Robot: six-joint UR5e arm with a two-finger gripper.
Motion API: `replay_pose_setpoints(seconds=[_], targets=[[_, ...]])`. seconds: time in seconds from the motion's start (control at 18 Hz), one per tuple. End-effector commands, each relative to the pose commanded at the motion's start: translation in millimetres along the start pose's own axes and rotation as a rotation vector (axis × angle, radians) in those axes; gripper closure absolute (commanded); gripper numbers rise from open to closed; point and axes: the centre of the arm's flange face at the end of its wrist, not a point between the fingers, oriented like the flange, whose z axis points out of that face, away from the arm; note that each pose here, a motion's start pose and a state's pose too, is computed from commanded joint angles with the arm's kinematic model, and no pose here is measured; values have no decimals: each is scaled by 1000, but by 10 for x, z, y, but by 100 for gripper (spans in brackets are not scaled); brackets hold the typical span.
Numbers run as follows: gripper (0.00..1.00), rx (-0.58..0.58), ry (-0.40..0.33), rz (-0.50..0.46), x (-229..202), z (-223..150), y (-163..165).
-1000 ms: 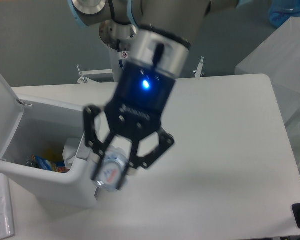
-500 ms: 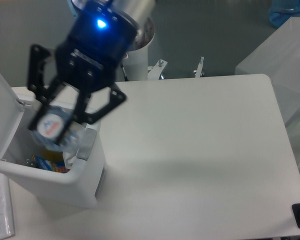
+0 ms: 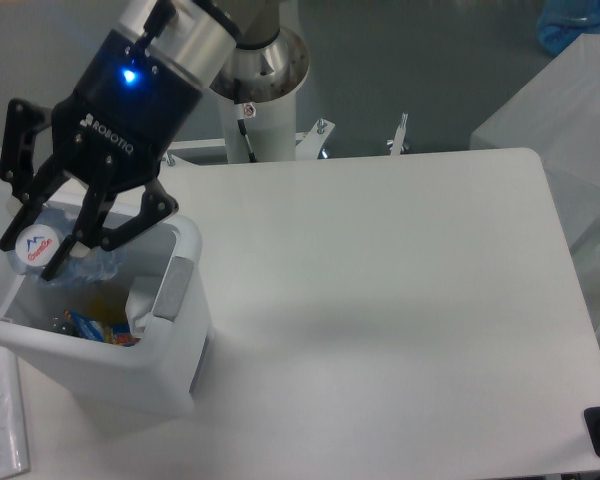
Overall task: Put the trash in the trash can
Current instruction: 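Lower the tube into the bin and open the gripper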
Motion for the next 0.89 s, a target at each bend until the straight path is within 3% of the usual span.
replay_pose_setpoints(seconds=[0.22,0.39,0.44,0.5,0.56,0.89], targets=[[82,-33,13,70,-104,161,225],[56,-33,11,98,-171,239,311],[42,-35,8,121,-210,261,327],[11,-37,12,158,-236,287,338],[0,-41,13,183,-255,307,355],[0,-45,-48,134,-778,107,517]])
